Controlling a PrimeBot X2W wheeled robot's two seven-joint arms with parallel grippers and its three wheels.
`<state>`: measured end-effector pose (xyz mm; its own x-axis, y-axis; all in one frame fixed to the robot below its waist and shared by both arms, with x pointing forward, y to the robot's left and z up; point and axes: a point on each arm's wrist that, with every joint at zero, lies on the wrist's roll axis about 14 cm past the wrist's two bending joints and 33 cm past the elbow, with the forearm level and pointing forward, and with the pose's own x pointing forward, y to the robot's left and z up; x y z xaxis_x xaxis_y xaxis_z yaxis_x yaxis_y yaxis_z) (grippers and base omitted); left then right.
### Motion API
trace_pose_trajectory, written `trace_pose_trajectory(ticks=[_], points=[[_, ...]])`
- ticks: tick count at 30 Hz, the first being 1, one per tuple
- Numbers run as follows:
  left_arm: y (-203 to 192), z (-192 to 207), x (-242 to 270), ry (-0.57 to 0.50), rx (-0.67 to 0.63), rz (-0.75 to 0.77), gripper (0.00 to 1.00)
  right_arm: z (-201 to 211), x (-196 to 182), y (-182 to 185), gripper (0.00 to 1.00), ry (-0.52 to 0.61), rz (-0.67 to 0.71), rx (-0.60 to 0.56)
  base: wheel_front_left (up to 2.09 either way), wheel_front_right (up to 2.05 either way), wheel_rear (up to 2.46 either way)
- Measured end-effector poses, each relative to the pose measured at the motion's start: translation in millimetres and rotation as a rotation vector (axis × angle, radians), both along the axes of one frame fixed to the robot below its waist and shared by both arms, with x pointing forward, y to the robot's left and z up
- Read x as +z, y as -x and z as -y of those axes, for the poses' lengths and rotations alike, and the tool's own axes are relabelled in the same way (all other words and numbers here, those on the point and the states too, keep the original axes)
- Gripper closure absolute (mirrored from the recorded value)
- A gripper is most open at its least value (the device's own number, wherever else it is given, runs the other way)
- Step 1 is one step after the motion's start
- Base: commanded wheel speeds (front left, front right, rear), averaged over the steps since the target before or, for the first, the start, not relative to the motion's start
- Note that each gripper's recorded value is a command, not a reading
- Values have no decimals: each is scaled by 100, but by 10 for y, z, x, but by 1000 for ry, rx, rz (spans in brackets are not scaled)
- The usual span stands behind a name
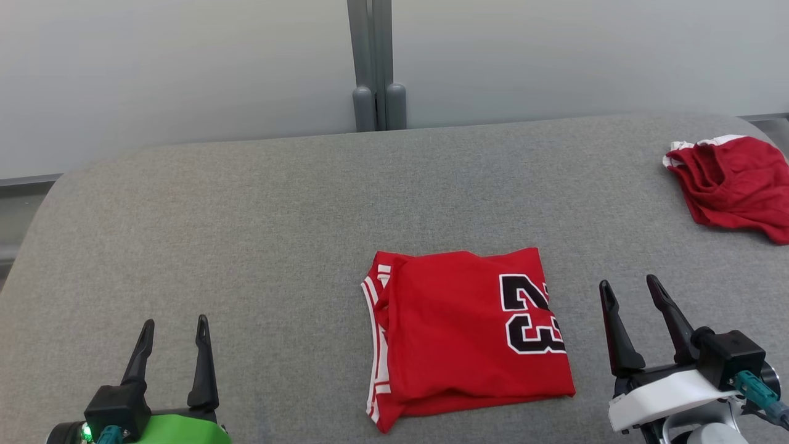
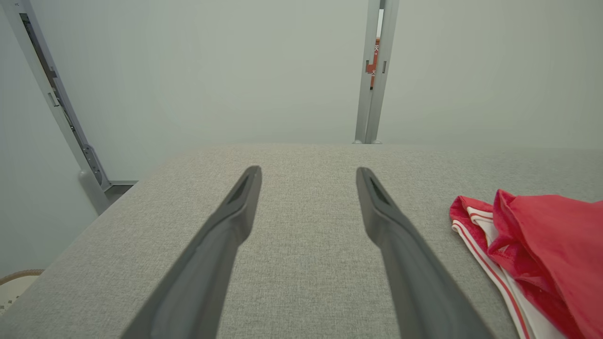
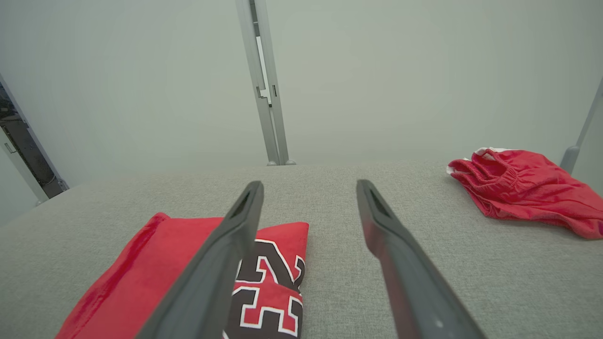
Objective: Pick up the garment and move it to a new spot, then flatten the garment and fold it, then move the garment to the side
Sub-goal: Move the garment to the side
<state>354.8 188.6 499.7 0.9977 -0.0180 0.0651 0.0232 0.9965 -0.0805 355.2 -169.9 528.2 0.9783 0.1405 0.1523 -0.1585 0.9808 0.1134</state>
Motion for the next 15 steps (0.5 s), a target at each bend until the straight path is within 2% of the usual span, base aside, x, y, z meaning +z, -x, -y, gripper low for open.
trace_pose_trajectory(ticks=[15], points=[[6, -24, 26, 7, -3, 9, 0, 31, -14, 13, 0, -4, -4, -13, 0, 0, 0]])
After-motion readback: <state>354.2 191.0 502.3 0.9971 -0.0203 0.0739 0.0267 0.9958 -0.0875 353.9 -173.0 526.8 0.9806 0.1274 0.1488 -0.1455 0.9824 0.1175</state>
